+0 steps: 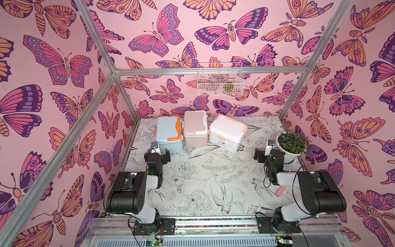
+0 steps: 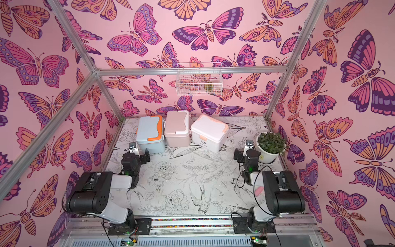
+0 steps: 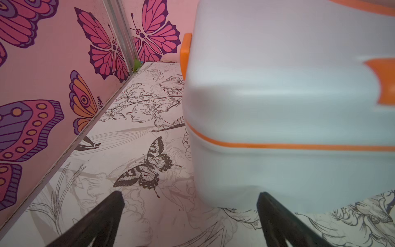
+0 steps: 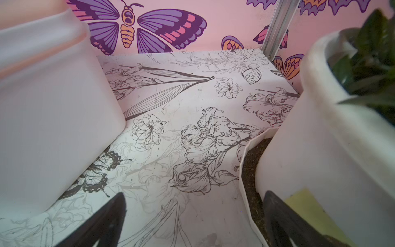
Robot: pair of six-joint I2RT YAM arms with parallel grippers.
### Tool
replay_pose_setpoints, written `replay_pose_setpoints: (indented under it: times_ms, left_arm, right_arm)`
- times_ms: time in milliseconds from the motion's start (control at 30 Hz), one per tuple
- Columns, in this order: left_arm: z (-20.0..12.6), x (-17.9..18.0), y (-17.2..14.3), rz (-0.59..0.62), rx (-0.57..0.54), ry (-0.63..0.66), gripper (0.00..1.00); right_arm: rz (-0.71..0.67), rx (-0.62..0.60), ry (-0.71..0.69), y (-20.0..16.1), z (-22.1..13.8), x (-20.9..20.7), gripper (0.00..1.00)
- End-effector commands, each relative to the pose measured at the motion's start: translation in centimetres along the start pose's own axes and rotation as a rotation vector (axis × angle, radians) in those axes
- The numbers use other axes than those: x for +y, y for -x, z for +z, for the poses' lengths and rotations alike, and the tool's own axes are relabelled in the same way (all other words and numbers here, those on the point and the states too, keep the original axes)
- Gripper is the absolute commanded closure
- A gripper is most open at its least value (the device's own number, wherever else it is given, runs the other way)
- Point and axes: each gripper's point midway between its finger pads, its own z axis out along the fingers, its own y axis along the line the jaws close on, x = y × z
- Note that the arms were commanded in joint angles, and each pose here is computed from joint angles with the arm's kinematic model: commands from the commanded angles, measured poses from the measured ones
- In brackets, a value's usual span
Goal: Open first aid kits and take out gauze
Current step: Adjust the first aid kit at the center of the board.
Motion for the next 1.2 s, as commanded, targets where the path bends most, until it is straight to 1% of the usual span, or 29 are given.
replay_pose_setpoints:
  times_ms: [0,1000,1067,1133,1167]
  left_arm:
    - [-0.1,0.0,-0.3,0.007,0.008,0.002,0.01]
    - [-0.2,0.0,-0.2,0.006,0.006,0.003,0.01]
    - [-0.2,0.0,-0.3,0.005,0.007,0.003,0.01]
    - [-0.3,0.0,-0.3,0.009,0.003,0.006,0.01]
    - [-0.5,-0.2,0.3,0.016,-0.025,0.005,0.01]
  right_arm:
    - [0.006,-0.013,-0.008,0.8,0.1,-0.2,0.01]
    - [0.002,-0.014,-0.005,0.8,0.0,-0.1,0.01]
    - [-0.022,-0.031,0.041,1.0,-0.4,0.6,0.01]
    - [-0.024,-0.061,0.042,1.7,-1.0,0.6,0.01]
    - [-0.028,-0.07,0.042,2.2,-1.3,0.7,0.01]
